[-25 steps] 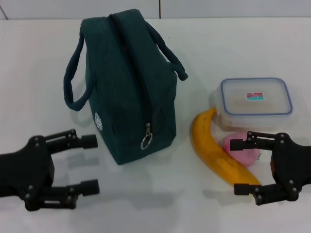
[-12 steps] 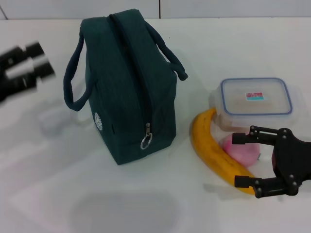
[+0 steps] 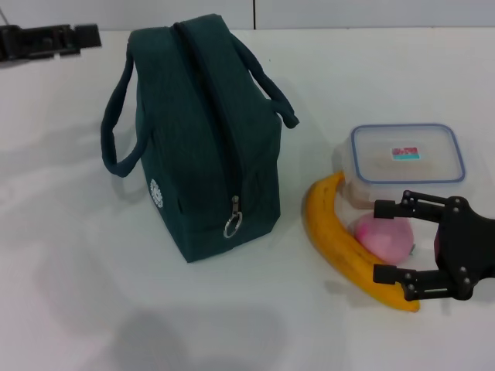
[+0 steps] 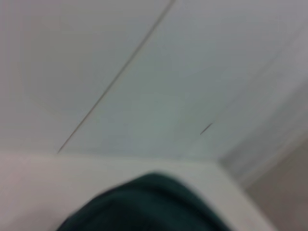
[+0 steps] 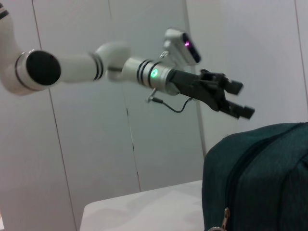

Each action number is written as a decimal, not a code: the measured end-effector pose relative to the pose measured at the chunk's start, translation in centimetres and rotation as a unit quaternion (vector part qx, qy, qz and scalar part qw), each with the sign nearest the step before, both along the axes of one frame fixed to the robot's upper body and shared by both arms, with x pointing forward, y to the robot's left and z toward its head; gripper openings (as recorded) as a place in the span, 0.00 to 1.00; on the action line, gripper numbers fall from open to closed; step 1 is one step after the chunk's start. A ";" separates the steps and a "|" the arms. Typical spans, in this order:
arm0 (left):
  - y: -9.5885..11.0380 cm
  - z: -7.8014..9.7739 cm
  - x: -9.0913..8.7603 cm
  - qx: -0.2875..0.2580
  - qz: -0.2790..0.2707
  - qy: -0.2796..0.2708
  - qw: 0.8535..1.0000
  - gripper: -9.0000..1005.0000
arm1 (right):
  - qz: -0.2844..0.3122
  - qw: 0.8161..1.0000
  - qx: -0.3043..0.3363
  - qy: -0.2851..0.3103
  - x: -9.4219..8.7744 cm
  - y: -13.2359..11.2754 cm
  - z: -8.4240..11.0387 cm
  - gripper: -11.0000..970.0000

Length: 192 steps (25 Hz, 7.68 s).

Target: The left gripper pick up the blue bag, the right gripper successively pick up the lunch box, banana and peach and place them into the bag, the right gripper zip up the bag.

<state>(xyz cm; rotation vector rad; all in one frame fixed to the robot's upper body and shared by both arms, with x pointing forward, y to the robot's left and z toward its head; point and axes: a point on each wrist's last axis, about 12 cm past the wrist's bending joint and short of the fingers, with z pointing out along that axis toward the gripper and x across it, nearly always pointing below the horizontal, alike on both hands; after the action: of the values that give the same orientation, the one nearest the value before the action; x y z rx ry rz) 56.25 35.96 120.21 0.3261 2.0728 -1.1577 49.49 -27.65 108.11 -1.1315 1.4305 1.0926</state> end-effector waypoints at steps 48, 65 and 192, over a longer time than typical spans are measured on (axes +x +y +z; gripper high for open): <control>-6.8 0.7 3.9 0.076 0.047 0.181 0.979 0.55 | -0.015 1.000 0.008 0.018 -1.1 -0.3 -1.0 0.87; -9.0 -0.1 5.0 0.104 0.039 0.150 0.982 0.53 | -0.017 1.000 0.012 0.018 -1.8 -0.7 -1.3 0.87; -9.5 0.1 1.2 0.045 -0.034 0.188 0.981 0.05 | -0.329 0.844 0.270 0.326 1.8 -8.1 -0.7 0.12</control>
<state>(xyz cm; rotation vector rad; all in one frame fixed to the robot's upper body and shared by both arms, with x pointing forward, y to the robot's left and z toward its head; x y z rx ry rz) 57.46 26.49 120.32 0.2351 2.4649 -1.2431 51.32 -35.73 107.44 0.1913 1.6656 1.2862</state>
